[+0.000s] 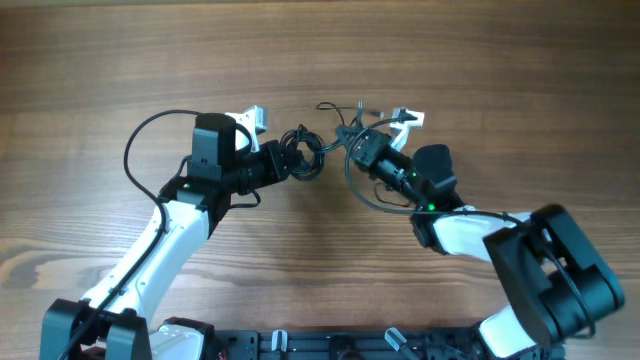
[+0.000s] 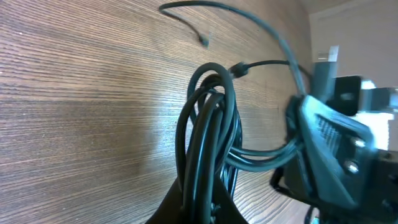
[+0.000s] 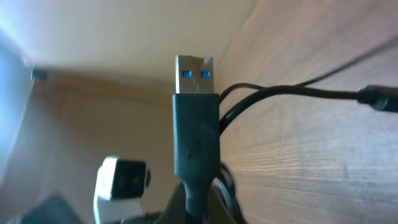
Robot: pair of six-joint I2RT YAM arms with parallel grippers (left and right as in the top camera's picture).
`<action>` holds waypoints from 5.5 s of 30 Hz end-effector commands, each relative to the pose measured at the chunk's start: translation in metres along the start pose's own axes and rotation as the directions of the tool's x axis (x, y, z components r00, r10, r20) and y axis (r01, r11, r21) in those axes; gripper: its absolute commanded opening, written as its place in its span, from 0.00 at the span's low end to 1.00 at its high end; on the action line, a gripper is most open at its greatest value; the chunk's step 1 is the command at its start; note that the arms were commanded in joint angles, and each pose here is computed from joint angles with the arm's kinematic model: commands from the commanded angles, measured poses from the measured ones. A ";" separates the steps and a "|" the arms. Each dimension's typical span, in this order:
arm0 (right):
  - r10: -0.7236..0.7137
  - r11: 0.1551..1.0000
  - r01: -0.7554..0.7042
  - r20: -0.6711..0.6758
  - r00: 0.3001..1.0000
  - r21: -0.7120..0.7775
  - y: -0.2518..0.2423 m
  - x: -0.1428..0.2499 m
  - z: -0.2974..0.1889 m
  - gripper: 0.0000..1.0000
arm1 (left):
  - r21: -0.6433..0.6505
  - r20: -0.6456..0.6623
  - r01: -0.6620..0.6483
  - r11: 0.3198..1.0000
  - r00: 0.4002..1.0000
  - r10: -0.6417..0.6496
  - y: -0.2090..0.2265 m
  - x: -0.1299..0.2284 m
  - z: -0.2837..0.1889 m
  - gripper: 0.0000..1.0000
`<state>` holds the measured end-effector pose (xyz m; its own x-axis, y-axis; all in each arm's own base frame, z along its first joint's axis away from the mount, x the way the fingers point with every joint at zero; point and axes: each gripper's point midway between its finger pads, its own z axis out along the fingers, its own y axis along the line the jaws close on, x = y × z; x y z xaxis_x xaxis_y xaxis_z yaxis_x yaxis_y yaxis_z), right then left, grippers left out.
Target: Untangle cables
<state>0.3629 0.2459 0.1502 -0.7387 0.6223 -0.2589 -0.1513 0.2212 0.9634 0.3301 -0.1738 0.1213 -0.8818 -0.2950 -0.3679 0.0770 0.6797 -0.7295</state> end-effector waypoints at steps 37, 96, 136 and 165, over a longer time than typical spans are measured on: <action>-0.244 0.956 0.266 -0.167 0.955 0.125 -0.006 0.017 -0.008 1.00 | 0.039 0.057 0.507 0.861 0.859 -0.509 -0.015 -0.011 0.007 0.04; -0.179 0.840 0.404 -0.520 0.835 0.361 -0.066 0.100 -0.061 0.04 | 0.307 0.121 0.946 -0.099 -0.142 -0.982 0.067 -0.081 -0.051 0.04; 0.228 0.897 0.085 -0.619 0.751 0.434 -0.091 0.183 -0.049 0.04 | 0.318 -0.022 0.946 -0.057 -0.053 -0.998 0.038 -0.095 -0.056 0.04; 0.042 0.942 0.176 -0.618 0.785 0.287 -0.080 0.162 -0.032 0.04 | 0.247 -0.131 0.969 0.003 0.036 -0.991 -0.004 -0.078 -0.038 0.04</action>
<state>0.2583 0.3025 0.0395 -0.9438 0.0360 -0.3286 -0.2513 0.5678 0.7839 0.3612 -0.1556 0.1566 -0.2879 -0.6307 0.7207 -0.7746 -0.2891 -0.5625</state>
